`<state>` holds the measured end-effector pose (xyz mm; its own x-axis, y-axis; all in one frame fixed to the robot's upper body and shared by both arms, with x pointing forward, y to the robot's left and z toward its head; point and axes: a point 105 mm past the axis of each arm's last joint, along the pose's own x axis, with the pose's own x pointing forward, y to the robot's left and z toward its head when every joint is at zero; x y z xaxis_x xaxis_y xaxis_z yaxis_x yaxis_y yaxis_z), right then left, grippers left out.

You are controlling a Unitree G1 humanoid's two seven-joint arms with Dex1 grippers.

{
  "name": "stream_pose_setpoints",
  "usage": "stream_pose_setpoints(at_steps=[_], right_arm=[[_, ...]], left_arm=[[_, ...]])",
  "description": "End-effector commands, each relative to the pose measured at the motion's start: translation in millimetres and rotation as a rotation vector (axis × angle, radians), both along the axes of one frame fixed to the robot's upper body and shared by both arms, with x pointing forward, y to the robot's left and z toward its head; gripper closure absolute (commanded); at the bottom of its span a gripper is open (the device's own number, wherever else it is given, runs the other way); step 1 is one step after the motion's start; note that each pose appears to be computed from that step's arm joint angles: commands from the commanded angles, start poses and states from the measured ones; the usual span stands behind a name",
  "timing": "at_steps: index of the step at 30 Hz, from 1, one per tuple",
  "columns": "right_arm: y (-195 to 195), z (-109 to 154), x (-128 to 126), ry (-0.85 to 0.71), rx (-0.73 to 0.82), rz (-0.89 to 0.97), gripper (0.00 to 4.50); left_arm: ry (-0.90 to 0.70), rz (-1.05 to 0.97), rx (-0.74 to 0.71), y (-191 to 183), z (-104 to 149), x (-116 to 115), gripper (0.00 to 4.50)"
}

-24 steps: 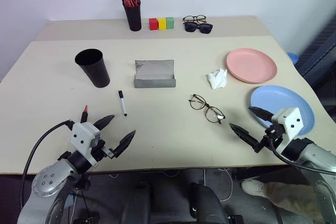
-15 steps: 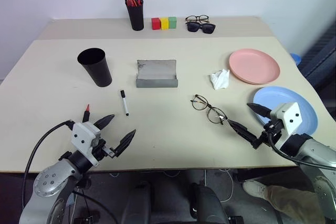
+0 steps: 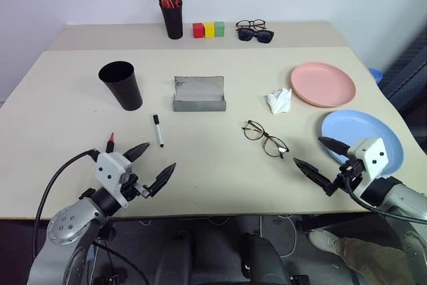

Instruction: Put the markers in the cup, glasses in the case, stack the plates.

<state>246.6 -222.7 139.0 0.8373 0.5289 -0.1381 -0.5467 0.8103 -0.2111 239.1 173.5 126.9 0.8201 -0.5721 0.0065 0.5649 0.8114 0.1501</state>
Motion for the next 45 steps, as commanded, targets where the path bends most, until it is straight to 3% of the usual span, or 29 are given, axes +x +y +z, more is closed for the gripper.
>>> stream_pose_setpoints(at_steps=[1, 9, 13, 19, 25, 38, 42, 45], right_arm=[[-4, 4, -2, -0.045, -0.006, -0.006, 0.08], [-10, -3, -2, -0.058, -0.007, -0.009, 0.08], [14, 6, 7, -0.083, 0.016, 0.131, 0.08], [62, 31, 26, -0.133, 0.037, 0.424, 0.08], [80, 35, 35, -0.141, 0.019, 0.575, 0.08], [87, 30, 34, -0.153, 0.006, 0.596, 0.08], [86, 32, 33, -0.157, 0.005, 0.580, 0.00], [83, 34, 35, -0.159, 0.002, 0.567, 0.00]], left_arm=[[-0.034, 0.000, 0.014, -1, 6, 2, 0.00], [-0.026, 0.044, -0.013, -1, 6, 9, 0.00], [0.008, 0.174, -0.050, 6, 11, 31, 0.00], [0.070, 0.555, -0.118, 35, 22, 80, 0.00], [0.243, 0.718, -0.226, 36, 22, 105, 0.00], [0.559, 0.812, -0.142, 16, -3, 145, 0.00], [0.665, 0.844, -0.107, 14, -18, 151, 1.26], [0.700, 0.843, -0.104, 15, -21, 149, 2.78]])
